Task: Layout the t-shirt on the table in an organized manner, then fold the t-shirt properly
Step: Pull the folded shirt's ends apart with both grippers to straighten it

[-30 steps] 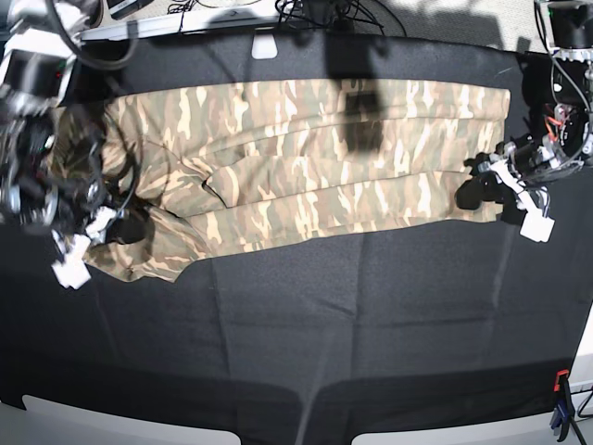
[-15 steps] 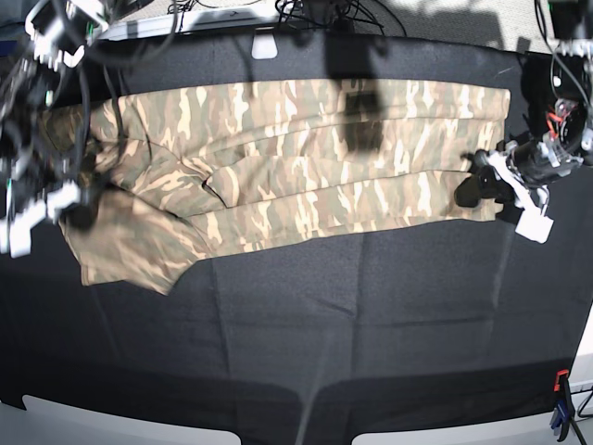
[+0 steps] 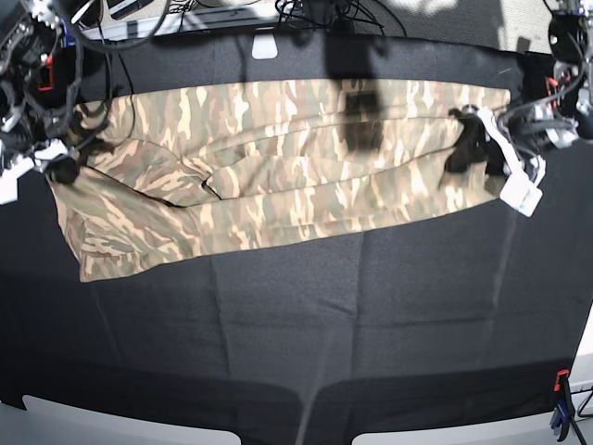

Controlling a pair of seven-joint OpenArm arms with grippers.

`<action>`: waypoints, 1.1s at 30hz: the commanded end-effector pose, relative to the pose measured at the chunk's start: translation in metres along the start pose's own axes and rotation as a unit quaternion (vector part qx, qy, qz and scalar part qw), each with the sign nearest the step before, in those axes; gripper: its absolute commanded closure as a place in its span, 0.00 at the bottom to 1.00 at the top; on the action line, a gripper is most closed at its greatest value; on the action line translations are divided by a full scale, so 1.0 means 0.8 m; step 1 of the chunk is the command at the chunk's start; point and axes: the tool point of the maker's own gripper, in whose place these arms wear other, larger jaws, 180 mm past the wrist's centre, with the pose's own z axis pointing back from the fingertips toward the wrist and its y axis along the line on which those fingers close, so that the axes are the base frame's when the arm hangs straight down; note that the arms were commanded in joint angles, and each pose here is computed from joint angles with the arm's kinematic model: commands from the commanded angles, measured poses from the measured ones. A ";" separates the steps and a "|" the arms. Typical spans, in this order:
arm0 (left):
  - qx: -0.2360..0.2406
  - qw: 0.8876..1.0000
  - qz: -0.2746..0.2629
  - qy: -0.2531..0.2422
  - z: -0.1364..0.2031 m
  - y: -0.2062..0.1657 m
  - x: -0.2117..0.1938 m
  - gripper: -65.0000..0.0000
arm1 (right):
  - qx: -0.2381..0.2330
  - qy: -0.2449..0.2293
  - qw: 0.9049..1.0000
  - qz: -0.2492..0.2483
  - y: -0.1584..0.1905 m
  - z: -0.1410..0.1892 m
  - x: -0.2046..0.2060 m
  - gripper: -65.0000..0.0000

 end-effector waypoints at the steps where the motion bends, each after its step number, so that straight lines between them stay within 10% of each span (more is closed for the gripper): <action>1: 0.008 1.000 -0.021 -0.001 0.006 0.004 0.007 1.00 | -0.007 -0.031 0.999 0.021 -0.008 0.013 0.029 1.00; 33: 0.150 0.985 -0.024 0.086 0.022 0.065 -0.041 1.00 | -0.045 0.018 0.998 0.052 -0.038 0.031 0.017 1.00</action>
